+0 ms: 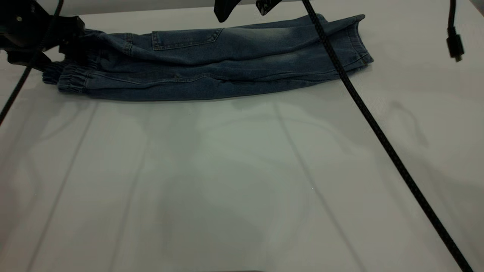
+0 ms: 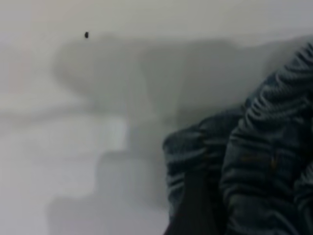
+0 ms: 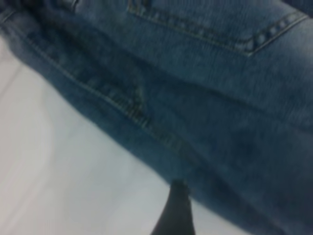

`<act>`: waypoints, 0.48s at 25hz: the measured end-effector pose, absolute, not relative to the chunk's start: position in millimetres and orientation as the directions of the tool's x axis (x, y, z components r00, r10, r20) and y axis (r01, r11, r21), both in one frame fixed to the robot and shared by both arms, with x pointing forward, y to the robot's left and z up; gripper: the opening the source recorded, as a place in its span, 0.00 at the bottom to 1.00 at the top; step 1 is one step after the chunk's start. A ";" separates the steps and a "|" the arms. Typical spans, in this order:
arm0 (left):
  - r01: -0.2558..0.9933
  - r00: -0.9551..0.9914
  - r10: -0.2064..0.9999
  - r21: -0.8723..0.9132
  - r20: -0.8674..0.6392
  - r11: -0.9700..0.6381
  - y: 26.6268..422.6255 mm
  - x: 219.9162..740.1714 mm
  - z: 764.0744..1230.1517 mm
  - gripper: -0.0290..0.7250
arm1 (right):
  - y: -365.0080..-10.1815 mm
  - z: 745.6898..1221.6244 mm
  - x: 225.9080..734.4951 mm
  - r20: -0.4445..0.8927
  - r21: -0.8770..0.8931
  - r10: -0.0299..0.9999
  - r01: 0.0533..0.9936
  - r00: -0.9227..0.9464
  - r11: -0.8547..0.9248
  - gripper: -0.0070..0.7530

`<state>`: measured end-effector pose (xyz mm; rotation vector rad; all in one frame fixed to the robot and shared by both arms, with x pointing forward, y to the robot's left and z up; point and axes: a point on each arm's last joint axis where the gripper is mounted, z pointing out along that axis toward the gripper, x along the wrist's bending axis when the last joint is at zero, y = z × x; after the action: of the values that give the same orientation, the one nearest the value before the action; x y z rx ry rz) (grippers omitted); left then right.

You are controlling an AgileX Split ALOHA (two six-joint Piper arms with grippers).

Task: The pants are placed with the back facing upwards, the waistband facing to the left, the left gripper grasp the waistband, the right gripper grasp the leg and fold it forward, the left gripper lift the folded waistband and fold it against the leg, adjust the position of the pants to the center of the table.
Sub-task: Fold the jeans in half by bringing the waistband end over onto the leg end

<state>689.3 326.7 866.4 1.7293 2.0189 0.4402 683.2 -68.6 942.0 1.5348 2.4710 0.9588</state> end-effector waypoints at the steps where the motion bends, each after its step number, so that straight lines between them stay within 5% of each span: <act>1: 0.845 -0.120 0.985 0.508 -0.125 0.167 326.8 690.2 863.8 0.74 | -68.3 940.4 684.8 0.248 0.554 0.834 0.778 -0.494 0.296 0.76; 7: 0.836 -0.171 0.971 0.497 -0.168 0.233 326.0 692.8 850.8 0.68 | -58.5 932.9 691.9 0.245 0.638 0.819 0.722 -0.518 0.266 0.76; 12: 0.828 -0.193 0.963 0.495 -0.190 0.264 325.4 694.1 849.2 0.34 | -40.1 911.3 693.4 0.223 0.696 0.801 0.666 -0.556 0.268 0.76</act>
<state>694.1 325.4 849.2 1.6170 2.0820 0.3908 693.4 -40.1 911.3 1.3800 2.3583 1.1591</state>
